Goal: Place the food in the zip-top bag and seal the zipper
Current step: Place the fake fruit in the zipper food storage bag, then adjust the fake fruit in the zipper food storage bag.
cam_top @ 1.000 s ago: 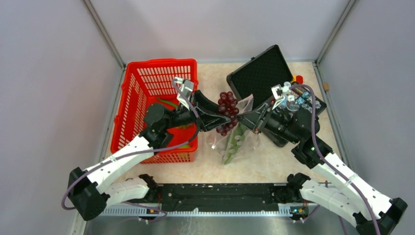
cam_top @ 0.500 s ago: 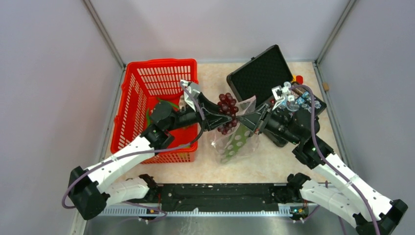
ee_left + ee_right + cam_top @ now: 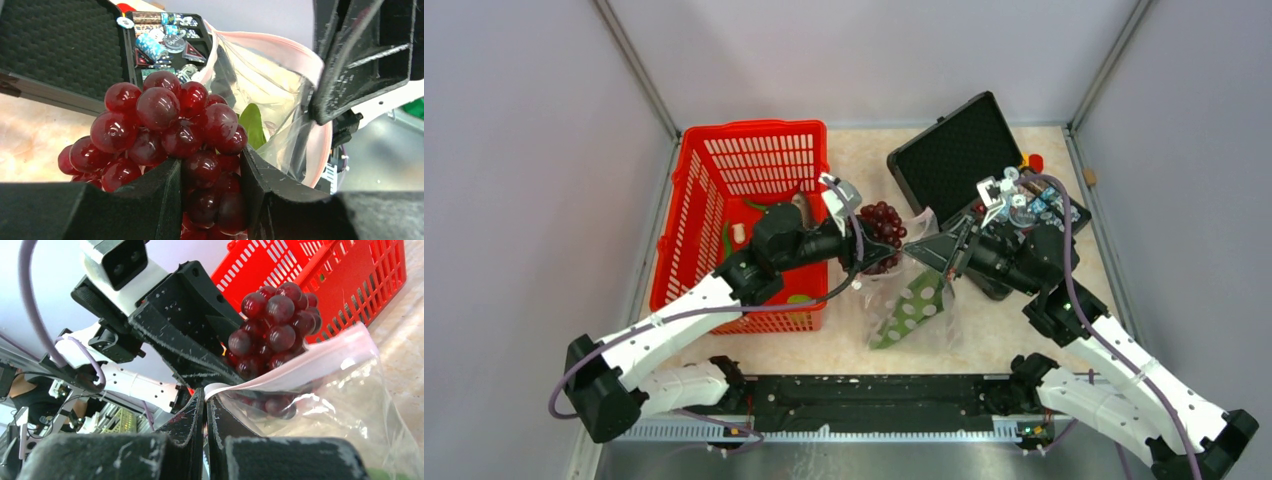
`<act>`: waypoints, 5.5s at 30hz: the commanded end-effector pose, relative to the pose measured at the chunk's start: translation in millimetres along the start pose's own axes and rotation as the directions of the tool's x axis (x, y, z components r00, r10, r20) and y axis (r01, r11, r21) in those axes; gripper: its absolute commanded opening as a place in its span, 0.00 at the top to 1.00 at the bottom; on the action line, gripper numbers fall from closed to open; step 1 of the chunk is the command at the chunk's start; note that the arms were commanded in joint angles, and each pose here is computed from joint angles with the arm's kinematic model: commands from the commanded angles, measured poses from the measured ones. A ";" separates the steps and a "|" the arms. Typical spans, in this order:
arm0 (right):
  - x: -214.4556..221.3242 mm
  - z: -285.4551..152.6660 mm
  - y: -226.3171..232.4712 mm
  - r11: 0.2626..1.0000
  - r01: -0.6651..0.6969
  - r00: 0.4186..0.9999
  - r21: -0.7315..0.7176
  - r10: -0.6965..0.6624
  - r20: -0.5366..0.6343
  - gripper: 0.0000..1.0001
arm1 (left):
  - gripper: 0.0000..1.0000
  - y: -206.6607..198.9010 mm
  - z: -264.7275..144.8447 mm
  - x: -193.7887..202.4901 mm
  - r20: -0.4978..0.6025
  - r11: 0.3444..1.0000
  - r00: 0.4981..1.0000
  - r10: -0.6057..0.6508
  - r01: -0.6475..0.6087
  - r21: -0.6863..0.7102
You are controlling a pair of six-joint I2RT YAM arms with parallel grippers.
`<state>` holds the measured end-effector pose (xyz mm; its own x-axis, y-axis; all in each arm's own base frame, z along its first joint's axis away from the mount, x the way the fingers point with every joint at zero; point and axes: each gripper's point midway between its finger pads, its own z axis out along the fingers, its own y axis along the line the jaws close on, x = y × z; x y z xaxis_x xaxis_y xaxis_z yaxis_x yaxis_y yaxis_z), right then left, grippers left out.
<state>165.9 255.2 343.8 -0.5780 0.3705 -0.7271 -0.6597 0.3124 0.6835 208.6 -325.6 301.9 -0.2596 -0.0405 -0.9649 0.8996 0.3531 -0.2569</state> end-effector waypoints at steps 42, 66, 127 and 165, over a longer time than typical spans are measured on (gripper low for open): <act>-49.4 6.5 58.9 0.965 0.195 0.979 -0.174 -0.180 0.100 1.00 | 0.50 -14.0 12.4 25.7 -0.393 0.848 0.797 0.459 -0.525 -0.075; -37.3 -1.6 26.3 0.988 0.146 0.984 -0.051 -0.139 0.115 1.00 | 0.01 -36.7 -35.2 -55.0 -0.042 0.909 0.937 0.348 -0.348 -0.230; -35.8 -9.2 37.6 0.979 0.178 0.979 -0.098 -0.166 0.117 1.00 | 0.60 -27.5 -28.2 -10.8 -0.215 0.971 0.966 -0.143 0.178 0.158; -19.4 12.2 -16.7 0.999 -0.030 0.988 0.025 0.026 0.153 1.00 | 1.00 -73.7 -15.3 -71.1 -0.070 0.965 0.997 0.031 -0.012 0.263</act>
<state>190.8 252.1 336.3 -0.5240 0.4472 -0.7249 -0.6270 0.3735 0.6837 154.6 -324.4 358.9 -0.3705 0.0981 -0.9236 0.9263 0.1119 -0.3597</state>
